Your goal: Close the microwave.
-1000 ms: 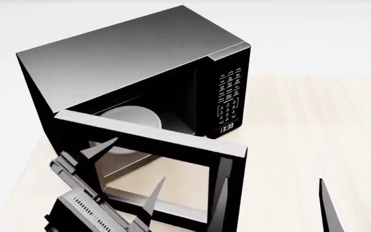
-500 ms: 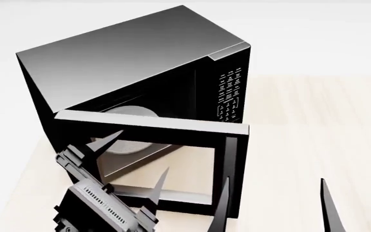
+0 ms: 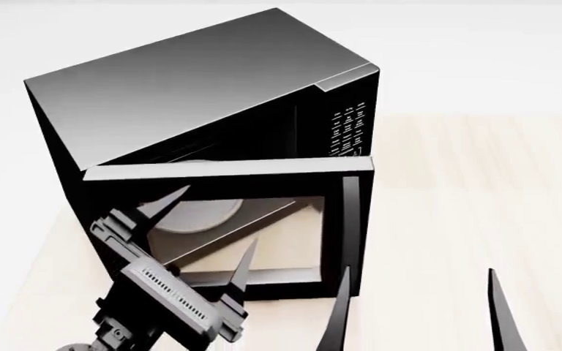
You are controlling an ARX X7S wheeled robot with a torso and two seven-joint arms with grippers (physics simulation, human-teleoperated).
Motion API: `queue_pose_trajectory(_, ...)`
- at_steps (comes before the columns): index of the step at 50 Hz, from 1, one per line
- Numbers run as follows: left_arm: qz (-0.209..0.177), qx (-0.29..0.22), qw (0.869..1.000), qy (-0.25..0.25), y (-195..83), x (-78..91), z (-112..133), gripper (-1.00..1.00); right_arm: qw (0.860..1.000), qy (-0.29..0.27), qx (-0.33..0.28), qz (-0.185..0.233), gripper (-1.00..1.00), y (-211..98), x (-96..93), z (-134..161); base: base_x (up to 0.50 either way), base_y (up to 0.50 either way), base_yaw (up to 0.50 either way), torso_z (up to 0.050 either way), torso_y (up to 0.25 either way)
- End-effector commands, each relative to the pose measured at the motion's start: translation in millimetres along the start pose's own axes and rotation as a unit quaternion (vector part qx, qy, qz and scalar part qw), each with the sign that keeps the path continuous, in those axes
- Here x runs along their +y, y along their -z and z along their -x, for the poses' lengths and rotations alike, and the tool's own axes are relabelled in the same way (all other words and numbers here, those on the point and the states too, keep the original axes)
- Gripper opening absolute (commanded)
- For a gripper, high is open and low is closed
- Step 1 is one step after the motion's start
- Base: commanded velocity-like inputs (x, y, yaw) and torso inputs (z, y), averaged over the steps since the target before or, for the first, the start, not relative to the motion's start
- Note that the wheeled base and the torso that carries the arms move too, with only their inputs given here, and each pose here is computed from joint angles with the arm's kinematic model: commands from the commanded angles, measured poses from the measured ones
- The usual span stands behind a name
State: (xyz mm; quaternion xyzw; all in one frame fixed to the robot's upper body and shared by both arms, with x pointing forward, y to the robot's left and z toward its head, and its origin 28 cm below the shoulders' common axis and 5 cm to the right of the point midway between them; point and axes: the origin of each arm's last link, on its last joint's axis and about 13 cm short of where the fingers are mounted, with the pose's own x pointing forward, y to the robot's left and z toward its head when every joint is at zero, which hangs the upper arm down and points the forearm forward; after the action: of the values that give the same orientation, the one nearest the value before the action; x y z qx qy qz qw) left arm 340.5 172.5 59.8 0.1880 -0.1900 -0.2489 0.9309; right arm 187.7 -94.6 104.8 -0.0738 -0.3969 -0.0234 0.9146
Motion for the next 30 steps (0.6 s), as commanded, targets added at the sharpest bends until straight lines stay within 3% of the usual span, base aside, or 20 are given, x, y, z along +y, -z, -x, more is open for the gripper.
queue_pose_trajectory(1, 0.003, 0.004, 0.998, -0.060, 3.4, 12.8, -5.5, 1.00, 1.000, 0.002, 0.001, 0.000, 1.00, -0.4, -0.6, -0.4, 0.00, 0.00, 0.00, 0.000, 0.000)
queue_pose_trajectory(30, -0.009, 0.012, 0.995, -0.096, 7.7, 19.0, -15.4, 1.00, 1.000, 0.001, 0.005, -0.003, 1.00, 0.2, -0.5, 0.2, 0.00, 0.00, 0.00, 0.000, 0.000)
